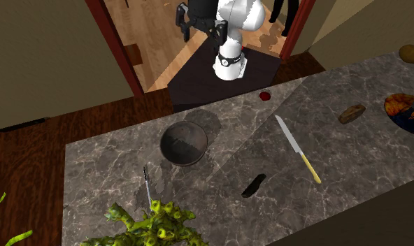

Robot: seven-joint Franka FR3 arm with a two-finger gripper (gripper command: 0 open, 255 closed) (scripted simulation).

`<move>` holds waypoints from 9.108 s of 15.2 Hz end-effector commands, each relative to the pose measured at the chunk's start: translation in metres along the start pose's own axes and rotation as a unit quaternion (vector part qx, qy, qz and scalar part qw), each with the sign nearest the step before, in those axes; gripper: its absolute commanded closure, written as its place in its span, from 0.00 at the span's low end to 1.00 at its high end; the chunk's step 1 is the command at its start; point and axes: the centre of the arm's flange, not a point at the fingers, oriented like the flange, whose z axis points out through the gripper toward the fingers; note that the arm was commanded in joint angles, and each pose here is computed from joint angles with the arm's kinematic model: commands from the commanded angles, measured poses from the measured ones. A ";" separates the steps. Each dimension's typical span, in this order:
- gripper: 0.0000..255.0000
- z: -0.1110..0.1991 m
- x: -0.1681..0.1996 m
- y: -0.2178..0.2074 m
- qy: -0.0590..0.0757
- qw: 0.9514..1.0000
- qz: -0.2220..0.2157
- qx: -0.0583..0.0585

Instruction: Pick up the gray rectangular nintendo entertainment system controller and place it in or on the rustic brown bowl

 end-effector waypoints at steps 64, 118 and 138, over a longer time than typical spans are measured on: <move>1.00 0.301 0.213 -0.384 -0.019 0.998 0.044 -0.035; 1.00 0.174 0.212 -0.072 -0.019 0.998 0.044 -0.035; 1.00 0.238 0.212 -0.079 -0.019 0.998 0.044 -0.035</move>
